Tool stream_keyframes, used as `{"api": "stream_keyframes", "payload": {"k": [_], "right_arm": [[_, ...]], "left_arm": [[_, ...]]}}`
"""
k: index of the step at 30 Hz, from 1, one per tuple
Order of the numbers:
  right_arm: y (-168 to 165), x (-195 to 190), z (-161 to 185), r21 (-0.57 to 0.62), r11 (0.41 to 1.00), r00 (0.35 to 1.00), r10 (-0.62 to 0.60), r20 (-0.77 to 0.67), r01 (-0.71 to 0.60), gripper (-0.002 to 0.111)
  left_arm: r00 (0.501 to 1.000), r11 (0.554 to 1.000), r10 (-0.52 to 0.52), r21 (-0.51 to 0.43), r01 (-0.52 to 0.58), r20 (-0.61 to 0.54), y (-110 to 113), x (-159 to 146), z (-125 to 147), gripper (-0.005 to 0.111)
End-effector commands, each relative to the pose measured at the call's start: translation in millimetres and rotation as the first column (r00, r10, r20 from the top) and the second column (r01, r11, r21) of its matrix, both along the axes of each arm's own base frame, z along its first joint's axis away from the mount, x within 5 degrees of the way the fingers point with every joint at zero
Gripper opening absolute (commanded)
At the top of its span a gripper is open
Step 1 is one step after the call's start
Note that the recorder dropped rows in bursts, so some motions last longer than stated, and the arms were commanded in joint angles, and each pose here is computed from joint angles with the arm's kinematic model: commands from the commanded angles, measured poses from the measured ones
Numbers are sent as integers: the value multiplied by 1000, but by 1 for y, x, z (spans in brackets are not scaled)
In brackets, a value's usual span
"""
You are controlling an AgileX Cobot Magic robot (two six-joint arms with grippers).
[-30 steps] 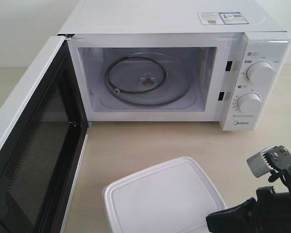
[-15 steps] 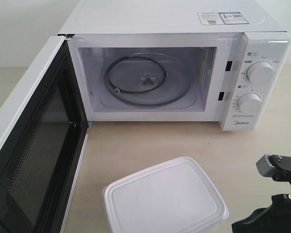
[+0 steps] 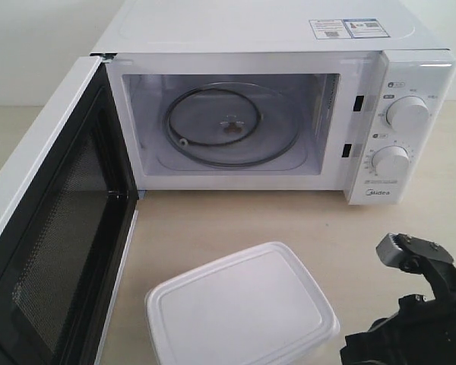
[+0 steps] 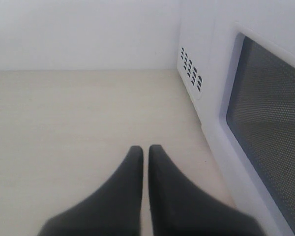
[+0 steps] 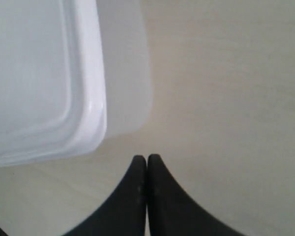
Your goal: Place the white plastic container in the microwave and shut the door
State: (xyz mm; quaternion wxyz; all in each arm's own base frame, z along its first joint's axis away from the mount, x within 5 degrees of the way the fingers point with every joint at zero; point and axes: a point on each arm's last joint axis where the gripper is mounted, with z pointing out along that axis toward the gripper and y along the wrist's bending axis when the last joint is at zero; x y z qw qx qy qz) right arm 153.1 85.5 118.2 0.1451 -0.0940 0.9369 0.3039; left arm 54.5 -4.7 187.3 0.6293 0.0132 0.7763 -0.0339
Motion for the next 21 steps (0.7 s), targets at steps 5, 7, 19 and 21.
{"api": "stream_keyframes", "payload": {"k": [5,7,19,21], "right_arm": [[15,2,13,184,976,991,102,85,-117,0],[15,7,14,166,979,989,98,111,-115,0],[26,57,10,163,981,985,85,150,-109,0],[28,64,6,171,979,986,89,144,-113,0]], "left_arm": [[1000,1000,1,-3,-1,-1,0,0,-1,4],[1000,1000,1,-3,-1,-1,0,0,-1,4],[1000,1000,1,-3,-1,-1,0,0,-1,4],[1000,1000,1,-3,-1,-1,0,0,-1,4]]}}
